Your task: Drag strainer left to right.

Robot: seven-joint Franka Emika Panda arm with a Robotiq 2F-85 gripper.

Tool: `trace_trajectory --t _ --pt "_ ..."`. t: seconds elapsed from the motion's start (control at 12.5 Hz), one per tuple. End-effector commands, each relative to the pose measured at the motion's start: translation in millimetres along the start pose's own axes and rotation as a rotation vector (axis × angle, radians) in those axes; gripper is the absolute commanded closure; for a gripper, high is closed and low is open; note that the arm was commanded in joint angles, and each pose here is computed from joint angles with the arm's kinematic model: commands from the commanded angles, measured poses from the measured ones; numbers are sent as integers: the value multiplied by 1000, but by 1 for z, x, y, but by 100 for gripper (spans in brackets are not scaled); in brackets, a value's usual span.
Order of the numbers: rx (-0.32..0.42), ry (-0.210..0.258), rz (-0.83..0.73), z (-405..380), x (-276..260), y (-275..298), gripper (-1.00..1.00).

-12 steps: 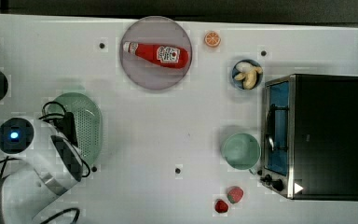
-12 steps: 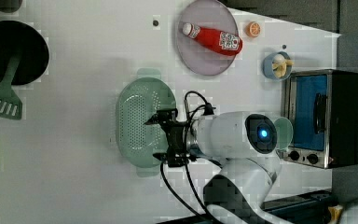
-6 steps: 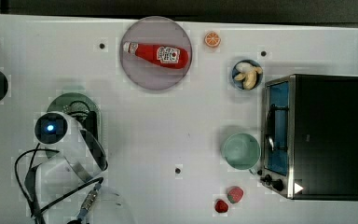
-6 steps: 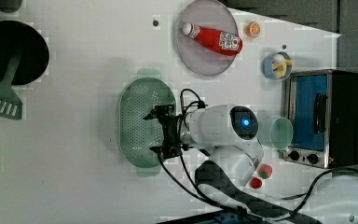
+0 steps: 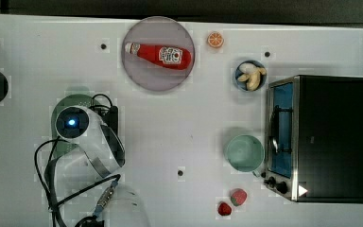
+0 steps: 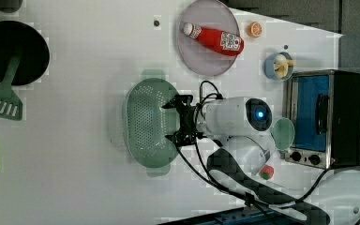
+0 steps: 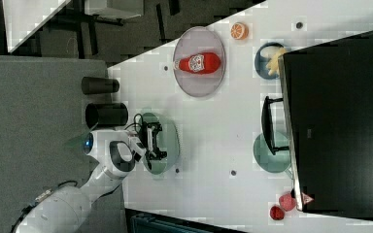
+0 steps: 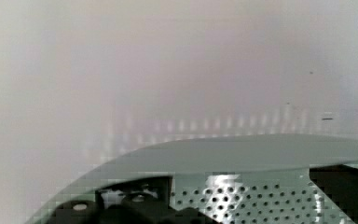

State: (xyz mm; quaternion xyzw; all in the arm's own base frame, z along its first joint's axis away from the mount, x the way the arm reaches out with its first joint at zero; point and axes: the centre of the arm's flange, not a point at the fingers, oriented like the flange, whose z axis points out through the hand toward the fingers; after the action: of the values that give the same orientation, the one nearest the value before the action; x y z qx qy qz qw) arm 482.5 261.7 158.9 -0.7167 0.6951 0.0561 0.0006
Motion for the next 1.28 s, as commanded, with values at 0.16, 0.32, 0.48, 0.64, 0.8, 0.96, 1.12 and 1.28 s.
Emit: trace_trajectory --t 0.16,0.32,0.48,0.64,0.8,0.96,1.12,1.28 --pt "3 27 50 -2 21 9 -100" --pt "7 49 35 -6 43 9 -100" --pt "4 70 41 -8 68 10 -100" --pt "4 87 53 -10 90 10 -100" --pt "-1 102 39 -11 113 10 -100" --pt "-2 116 46 -12 138 7 -100" --pt "-3 130 41 -15 163 4 -100" --pt "-6 144 52 -16 189 3 -100"
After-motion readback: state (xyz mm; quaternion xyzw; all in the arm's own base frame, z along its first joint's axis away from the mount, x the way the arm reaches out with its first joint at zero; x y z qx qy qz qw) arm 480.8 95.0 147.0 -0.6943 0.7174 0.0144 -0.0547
